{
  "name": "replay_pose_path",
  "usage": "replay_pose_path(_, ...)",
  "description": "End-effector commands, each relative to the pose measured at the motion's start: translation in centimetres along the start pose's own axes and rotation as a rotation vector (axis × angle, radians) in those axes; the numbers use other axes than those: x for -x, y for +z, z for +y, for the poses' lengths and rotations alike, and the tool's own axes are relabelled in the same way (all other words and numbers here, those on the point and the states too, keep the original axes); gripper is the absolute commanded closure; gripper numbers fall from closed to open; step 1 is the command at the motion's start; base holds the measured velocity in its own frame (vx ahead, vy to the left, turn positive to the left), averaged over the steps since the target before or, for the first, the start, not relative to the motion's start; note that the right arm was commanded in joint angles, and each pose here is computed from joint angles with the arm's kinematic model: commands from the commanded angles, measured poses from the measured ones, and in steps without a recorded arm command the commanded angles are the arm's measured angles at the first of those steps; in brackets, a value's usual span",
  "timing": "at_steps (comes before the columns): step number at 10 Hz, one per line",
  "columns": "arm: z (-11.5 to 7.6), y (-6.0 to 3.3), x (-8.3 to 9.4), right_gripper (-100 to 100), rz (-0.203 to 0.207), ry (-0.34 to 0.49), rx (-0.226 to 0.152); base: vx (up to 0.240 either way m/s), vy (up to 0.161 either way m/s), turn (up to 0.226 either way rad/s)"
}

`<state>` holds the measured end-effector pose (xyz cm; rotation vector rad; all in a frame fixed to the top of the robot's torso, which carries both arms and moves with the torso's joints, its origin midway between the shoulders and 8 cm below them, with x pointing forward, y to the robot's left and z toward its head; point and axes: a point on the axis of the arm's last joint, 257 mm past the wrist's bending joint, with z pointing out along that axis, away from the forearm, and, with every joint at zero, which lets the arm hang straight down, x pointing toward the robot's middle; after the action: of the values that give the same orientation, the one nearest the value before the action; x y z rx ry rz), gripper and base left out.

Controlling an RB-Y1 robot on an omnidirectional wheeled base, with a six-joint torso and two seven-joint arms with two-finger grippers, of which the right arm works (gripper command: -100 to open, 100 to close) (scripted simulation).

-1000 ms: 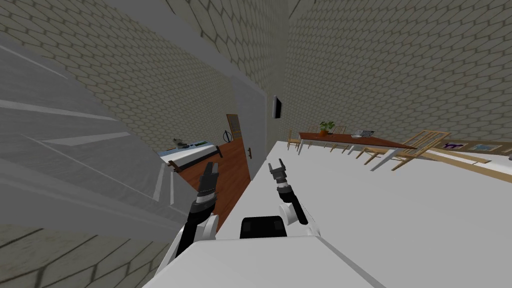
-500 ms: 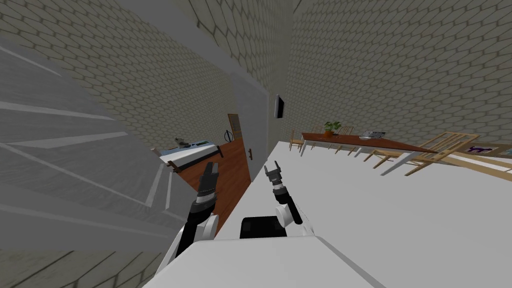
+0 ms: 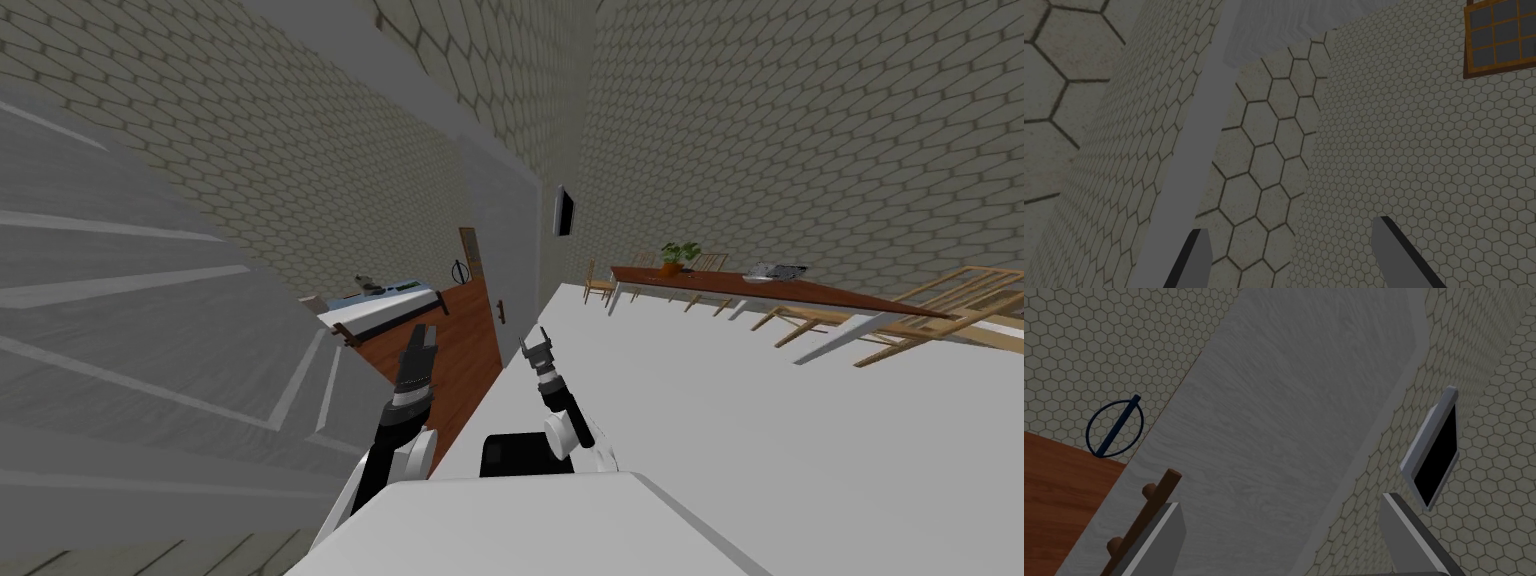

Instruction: Push the door open

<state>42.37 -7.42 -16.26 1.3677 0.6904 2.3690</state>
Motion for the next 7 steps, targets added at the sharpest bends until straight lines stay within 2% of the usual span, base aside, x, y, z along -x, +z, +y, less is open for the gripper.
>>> replay_pose_path(1, -2.1, -0.29, 0.0, -100, -0.001, 0.075, -0.037, 0.14, -0.031, 0.092)
replay_pose_path(7, -6.7, -1.34, 0.2, -100, -0.014, 0.229, -0.124, 0.101, -0.038, 0.057)
